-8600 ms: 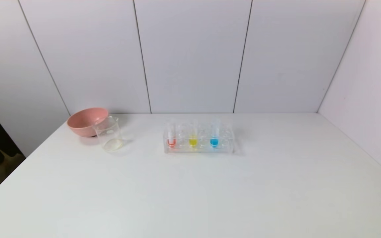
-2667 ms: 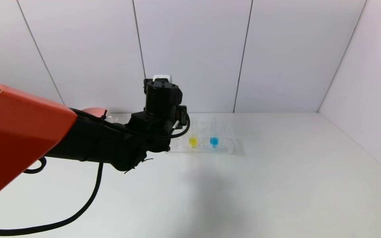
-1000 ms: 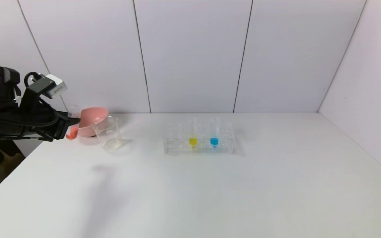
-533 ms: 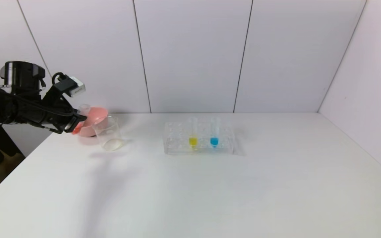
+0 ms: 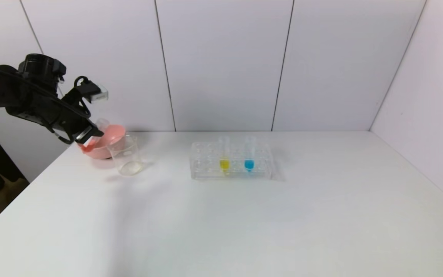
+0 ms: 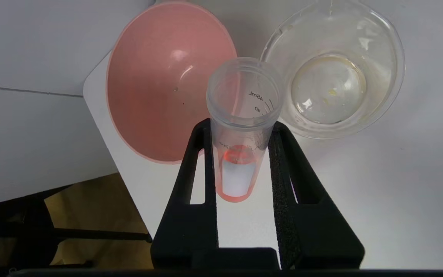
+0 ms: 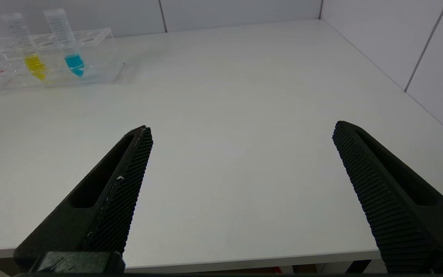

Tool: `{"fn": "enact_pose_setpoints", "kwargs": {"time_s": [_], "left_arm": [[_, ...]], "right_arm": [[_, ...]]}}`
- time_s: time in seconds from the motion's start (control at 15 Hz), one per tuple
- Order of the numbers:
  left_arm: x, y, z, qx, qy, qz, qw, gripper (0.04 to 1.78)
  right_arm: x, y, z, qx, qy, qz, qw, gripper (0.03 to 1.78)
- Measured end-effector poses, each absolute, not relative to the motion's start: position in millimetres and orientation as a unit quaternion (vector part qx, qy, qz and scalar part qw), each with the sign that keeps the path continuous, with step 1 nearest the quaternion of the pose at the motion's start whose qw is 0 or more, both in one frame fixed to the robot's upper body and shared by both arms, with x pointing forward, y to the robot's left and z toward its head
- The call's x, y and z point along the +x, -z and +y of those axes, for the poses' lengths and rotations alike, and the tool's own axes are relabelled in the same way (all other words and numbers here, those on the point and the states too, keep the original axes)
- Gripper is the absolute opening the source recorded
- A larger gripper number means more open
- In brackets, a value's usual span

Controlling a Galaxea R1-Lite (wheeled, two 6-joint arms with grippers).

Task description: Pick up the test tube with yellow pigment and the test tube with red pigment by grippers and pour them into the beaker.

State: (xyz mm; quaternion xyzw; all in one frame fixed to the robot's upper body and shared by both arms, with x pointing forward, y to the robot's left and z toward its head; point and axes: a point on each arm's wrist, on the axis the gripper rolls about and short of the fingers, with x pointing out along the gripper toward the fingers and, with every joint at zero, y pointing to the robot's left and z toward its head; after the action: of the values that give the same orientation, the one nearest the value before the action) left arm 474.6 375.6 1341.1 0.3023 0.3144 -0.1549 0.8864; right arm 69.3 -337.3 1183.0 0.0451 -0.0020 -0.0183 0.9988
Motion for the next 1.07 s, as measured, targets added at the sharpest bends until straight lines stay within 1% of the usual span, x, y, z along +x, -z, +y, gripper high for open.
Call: {"fn": "enact_pose_setpoints", "kwargs": {"time_s": [0.2,0.33,0.53,0.8,1.07], "left_arm": [[482.3,-1351.7,375.1,0.314,0.159,0.348,0.869,0.42],[484.8,-1348.8,374.2,0.346,0.160,0.380,0.843,0.42],[490.8,-1344.0,371.3,0.383,0.168,0.382,0.824,0.42],[493.2,-1346.9,360.2,0.421,0.181,0.367,0.810,0.42],[492.2,-1348.8,339.6,0.478,0.148,0.386,0.775,0.42]], "right_arm": [[69.3,-1182.9,-337.3,0.045,0.018,-0.002,0.999,1.71],[69.3,-1182.9,-337.3,0.045,0.018,-0.002,0.999,1.71],[69.3,-1183.0,-337.3,0.045,0.018,-0.002,0.999,1.71],[69.3,-1183.0,-337.3,0.045,0.018,-0.002,0.999,1.71],[69.3,-1183.0,-337.3,0.045,0.018,-0.002,0.999,1.71]]}}
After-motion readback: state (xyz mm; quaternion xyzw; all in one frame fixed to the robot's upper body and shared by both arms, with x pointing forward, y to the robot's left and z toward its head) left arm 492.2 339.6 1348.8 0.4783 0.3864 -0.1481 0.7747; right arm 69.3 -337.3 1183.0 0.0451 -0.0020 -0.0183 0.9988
